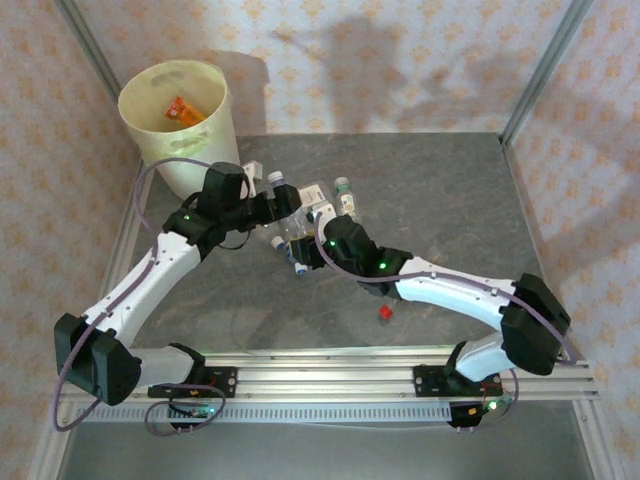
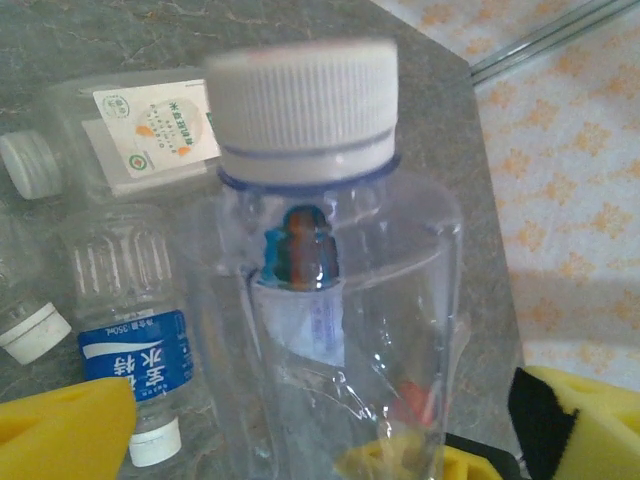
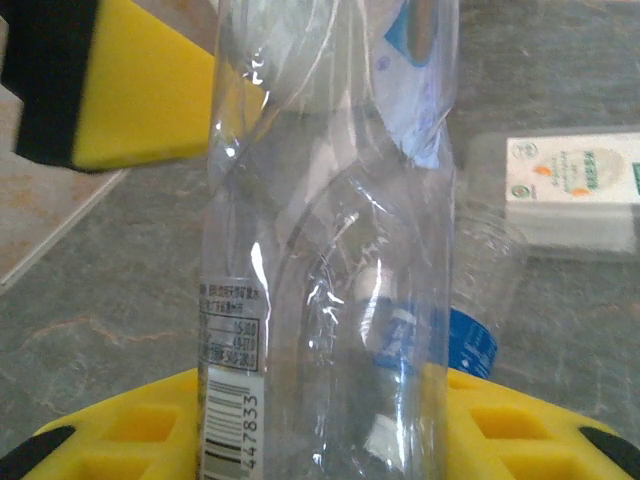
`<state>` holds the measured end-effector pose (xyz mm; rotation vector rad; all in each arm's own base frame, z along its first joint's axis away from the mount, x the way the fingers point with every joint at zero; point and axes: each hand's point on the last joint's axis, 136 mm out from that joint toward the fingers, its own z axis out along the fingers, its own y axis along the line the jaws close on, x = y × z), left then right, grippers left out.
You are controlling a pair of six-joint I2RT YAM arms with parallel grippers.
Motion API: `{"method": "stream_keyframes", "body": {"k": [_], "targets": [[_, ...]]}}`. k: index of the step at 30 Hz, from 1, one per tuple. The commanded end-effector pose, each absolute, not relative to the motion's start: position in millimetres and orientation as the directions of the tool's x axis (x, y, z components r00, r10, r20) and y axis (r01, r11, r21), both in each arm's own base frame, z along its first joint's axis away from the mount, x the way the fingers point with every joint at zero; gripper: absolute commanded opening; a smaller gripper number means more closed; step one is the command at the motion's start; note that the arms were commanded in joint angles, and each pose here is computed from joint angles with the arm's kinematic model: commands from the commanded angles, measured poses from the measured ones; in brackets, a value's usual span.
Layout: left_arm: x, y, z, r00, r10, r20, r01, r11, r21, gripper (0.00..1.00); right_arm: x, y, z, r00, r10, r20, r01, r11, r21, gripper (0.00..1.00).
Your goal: Put the plastic bottles in the bin
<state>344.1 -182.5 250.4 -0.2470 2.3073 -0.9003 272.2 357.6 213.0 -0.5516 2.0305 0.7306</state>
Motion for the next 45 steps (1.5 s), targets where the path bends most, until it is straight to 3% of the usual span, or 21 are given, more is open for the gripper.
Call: {"method": "stream_keyframes", "body": {"k": [1,14,21,25,33,45], "targets": [[348,-181,253,-0.747,-0.386,-0.541,0.074,0.76,-0.646,0.91,272,375,241,-0.448,-0.072,-0.891,-0.688,0.664,0.292,0.39],[351,-192,253,-0.741,-0.412,-0.53,0.104,0.709,-0.697,0.61,268,384,254,-0.397,-0.061,-0.916,-0.742,0.609,0.281,0.4],[356,-189,256,-0.72,-0.434,-0.542,0.097,0.71,-0.697,0.51,269,378,249,-0.404,-0.079,-0.912,-0.725,0.636,0.266,0.52],[359,-186,256,-0.709,-0.446,-0.545,0.082,0.716,-0.693,0.49,270,374,246,-0.41,-0.087,-0.908,-0.71,0.655,0.258,0.65],[364,-170,254,-0.678,-0.46,-0.574,0.02,0.769,-0.639,0.5,277,361,254,-0.362,-0.089,-0.928,-0.684,0.702,0.199,0.99],[379,-137,277,-0.591,-0.454,-0.667,-0.085,0.857,-0.508,0.5,284,329,279,-0.253,0.074,-0.965,-0.609,0.763,0.218,0.99]]}}
